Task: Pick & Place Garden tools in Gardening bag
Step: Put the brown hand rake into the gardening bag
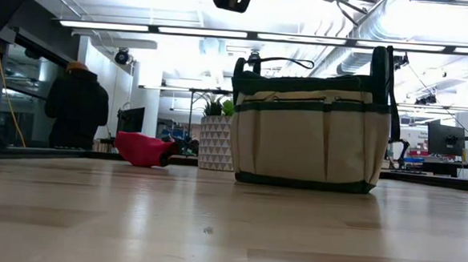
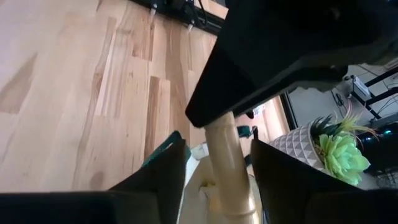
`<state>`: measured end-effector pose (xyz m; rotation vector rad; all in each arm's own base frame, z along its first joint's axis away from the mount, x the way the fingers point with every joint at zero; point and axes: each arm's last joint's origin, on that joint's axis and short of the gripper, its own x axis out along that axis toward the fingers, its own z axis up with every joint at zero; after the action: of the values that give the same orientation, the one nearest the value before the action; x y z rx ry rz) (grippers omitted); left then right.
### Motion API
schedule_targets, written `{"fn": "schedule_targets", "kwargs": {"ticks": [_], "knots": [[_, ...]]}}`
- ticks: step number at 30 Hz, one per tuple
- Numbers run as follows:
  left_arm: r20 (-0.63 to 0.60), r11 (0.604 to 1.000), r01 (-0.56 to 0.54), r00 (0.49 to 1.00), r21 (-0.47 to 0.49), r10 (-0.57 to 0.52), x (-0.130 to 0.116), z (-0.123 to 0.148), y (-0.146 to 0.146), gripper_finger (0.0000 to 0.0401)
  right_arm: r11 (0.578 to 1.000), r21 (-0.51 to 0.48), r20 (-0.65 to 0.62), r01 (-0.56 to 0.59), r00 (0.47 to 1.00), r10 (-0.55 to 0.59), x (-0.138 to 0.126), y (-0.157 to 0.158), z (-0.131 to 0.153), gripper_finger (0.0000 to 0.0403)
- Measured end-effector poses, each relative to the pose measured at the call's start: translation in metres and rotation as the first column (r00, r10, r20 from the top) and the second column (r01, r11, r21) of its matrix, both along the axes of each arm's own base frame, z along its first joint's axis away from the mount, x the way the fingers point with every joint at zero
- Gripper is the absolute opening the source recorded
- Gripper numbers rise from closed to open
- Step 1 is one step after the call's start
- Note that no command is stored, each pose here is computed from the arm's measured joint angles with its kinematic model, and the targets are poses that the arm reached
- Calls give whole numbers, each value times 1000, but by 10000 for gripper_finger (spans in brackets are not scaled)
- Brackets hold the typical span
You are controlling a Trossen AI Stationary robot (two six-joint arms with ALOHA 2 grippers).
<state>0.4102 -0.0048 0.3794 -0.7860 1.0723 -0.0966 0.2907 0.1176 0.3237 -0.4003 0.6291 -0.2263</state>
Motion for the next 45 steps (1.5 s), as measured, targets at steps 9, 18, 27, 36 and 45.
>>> {"fn": "schedule_targets", "kwargs": {"ticks": [9, 18, 27, 36, 45], "knots": [[0, 1000, 3, 1000, -7, -3, 0, 0, -1, 61, 1000, -18, -58, 3, 998, -4, -4, -2, -4, 82], [7, 1000, 9, 1000, 7, -9, 0, 0, 0, 69, 1000, 22, -55, 7, 998, -6, -4, -1, -5, 62], [56, 997, 40, 997, 71, -45, -11, 13, 1, 153, 991, 119, -22, 68, 998, -65, -4, -1, -5, 62], [152, 969, 56, 984, 239, -95, -47, 49, 0, 157, 965, 236, 46, 117, 990, -131, -12, -5, 8, 62], [296, 863, -34, 945, 503, -135, -87, 90, -12, 159, 926, 376, 241, -24, 968, -73, -12, -4, 37, 62]]}}
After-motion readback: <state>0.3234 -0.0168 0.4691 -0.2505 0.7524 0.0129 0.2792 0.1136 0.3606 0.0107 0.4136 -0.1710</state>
